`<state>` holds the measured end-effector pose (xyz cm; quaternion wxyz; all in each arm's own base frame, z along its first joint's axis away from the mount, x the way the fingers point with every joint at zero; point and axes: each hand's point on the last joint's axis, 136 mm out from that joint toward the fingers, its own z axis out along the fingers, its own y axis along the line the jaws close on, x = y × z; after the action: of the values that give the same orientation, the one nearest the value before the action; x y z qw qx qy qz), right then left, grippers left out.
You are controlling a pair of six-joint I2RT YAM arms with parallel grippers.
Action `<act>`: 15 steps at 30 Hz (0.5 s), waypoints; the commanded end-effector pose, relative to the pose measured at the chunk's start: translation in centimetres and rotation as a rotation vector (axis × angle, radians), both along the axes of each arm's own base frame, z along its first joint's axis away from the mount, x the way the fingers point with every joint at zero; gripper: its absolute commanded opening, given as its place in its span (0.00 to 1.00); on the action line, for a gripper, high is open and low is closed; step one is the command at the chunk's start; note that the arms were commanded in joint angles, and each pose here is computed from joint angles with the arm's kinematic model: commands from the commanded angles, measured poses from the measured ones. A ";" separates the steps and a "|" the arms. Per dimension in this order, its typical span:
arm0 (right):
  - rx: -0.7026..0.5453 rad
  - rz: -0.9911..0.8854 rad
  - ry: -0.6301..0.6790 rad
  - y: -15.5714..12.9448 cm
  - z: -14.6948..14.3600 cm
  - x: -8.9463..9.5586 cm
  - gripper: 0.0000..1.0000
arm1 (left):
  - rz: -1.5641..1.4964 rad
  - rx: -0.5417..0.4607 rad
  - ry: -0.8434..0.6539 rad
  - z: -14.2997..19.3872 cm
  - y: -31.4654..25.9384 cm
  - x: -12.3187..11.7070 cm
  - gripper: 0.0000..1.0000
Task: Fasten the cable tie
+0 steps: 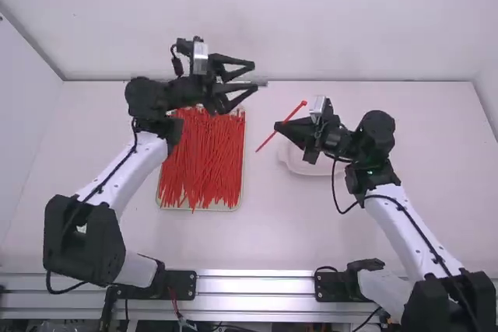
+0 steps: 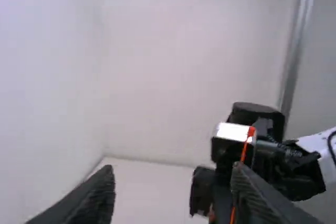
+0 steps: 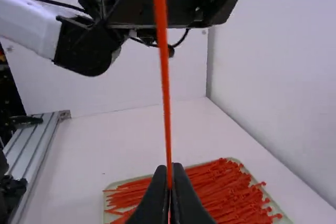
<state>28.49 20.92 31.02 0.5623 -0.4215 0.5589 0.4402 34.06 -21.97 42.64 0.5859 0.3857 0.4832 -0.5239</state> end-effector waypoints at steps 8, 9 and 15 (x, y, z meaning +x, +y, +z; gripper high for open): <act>0.004 -0.071 0.048 -2.4 2.2 1.9 0.00 | -0.021 0.207 -0.040 1.4 1.4 1.0 0.94; -0.001 -0.073 0.047 -2.4 2.3 2.0 0.00 | -0.021 0.216 -0.039 1.2 1.2 1.0 0.94; -0.063 -0.091 0.041 -2.1 3.6 2.3 0.00 | -0.026 0.282 -0.071 -0.2 0.9 0.5 0.99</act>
<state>30.63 18.55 32.58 0.5300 -0.3774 0.6241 0.4327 35.36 -20.64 41.47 0.4978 0.4272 0.5795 -0.4836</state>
